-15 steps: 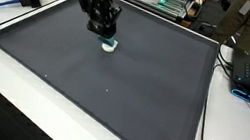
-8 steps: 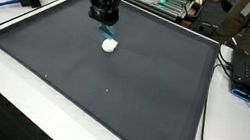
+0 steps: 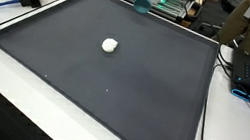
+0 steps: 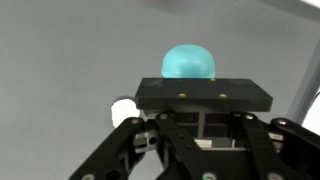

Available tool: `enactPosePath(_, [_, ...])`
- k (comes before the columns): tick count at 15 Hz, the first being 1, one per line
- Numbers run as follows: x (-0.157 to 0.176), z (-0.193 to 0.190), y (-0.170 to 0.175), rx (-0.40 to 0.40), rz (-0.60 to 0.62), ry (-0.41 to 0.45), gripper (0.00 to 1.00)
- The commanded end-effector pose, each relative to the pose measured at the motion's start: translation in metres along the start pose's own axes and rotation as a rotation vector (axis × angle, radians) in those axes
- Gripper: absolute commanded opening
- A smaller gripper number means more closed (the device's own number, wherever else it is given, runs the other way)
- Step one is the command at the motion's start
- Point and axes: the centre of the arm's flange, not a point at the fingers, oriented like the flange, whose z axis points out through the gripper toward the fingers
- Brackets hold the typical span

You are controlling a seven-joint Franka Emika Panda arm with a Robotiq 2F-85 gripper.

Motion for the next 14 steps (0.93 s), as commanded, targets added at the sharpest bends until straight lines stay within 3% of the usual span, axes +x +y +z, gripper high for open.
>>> enactPosePath(1, [-0.085,-0.011,-0.037,0.079,-0.122,0.022,0.22])
enactPosePath(2, [-0.102,-0.015,-0.042,0.086,-0.138,0.05,0.22])
enactPosePath(3, [-0.046,-0.008,-0.031,0.058,-0.099,0.011,0.47])
enactPosePath(8, [-0.082,-0.016,-0.041,0.059,-0.126,0.051,0.47])
enactPosePath(9, [-0.082,-0.015,-0.04,0.06,-0.126,0.049,0.22])
enactPosePath(14, [-0.11,-0.012,-0.052,0.18,-0.005,0.041,0.22])
